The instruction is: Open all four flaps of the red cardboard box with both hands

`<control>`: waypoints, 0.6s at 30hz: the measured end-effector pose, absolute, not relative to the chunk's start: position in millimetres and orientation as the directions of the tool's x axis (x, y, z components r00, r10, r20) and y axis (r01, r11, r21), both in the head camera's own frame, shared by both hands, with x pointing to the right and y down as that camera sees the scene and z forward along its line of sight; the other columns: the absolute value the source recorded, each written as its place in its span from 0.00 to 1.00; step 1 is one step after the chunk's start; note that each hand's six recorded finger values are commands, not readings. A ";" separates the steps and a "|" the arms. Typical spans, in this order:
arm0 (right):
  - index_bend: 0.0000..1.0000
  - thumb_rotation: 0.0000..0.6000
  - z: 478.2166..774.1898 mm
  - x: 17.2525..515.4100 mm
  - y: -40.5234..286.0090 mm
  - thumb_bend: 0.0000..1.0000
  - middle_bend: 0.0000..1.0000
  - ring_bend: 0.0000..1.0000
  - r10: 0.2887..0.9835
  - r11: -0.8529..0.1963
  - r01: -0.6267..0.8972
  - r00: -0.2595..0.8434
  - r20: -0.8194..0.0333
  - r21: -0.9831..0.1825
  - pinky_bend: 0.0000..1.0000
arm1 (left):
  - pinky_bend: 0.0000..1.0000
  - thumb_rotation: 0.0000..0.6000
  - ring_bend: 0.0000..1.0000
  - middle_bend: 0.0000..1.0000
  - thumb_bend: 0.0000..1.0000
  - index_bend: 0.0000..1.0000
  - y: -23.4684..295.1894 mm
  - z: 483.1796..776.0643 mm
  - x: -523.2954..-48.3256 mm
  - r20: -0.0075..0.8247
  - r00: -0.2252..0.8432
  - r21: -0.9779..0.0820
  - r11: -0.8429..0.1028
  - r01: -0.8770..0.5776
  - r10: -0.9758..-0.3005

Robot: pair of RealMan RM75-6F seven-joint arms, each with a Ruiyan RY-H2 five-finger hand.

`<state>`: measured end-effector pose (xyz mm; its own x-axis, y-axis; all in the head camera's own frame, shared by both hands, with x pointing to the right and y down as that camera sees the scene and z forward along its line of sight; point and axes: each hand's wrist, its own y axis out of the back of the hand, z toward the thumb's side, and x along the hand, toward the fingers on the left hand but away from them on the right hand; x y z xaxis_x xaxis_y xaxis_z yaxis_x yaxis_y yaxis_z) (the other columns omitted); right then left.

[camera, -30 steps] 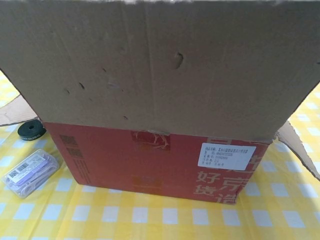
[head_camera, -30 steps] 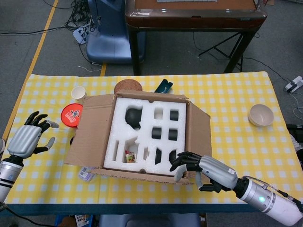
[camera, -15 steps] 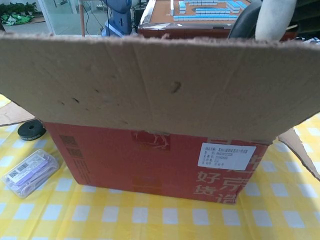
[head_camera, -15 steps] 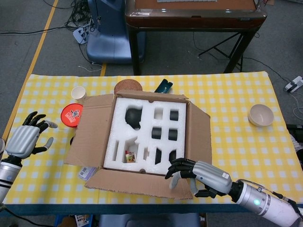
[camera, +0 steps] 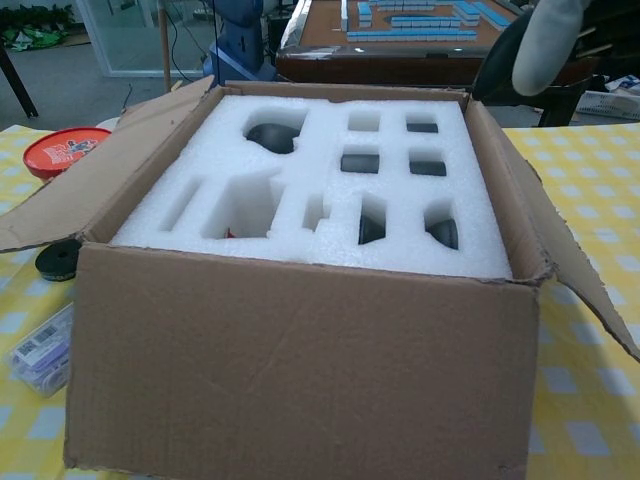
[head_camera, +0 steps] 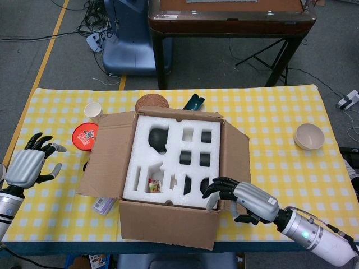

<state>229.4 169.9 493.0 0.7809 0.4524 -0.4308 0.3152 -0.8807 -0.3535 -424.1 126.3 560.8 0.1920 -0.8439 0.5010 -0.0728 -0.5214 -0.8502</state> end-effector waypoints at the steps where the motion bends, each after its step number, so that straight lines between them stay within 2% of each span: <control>1: 0.38 1.00 494.5 232.9 167.6 0.97 0.25 0.15 0.470 -0.870 0.319 0.767 -0.437 -0.376 0.08 | 0.00 0.96 0.13 0.35 0.45 0.42 126.5 561.0 -425.6 0.501 0.188 -0.850 -0.521 -0.074 -0.845; 10: 0.36 1.00 508.9 282.1 150.6 0.96 0.25 0.15 0.673 -0.692 0.277 0.580 -0.458 -0.666 0.08 | 0.00 1.00 0.14 0.35 0.45 0.42 133.3 565.6 -443.5 0.499 0.126 -0.855 -0.511 -0.090 -0.857; 14: 0.36 1.00 519.6 321.2 151.2 0.96 0.25 0.15 0.787 -0.569 0.238 0.437 -0.437 -0.787 0.08 | 0.00 1.00 0.14 0.35 0.45 0.42 137.8 569.0 -453.1 0.500 0.093 -0.855 -0.508 -0.104 -0.861; 18: 0.36 1.00 527.7 359.3 160.5 0.95 0.25 0.15 0.864 -0.473 0.225 0.307 -0.398 -0.852 0.08 | 0.00 1.00 0.14 0.35 0.45 0.41 144.9 570.3 -462.4 0.492 0.063 -0.862 -0.496 -0.099 -0.868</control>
<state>359.3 160.5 527.7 0.3071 0.8643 -0.3982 0.2255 -0.4726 -0.8519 -462.4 144.9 570.3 0.0625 -0.8681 0.4924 -0.0990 -0.4963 -0.8625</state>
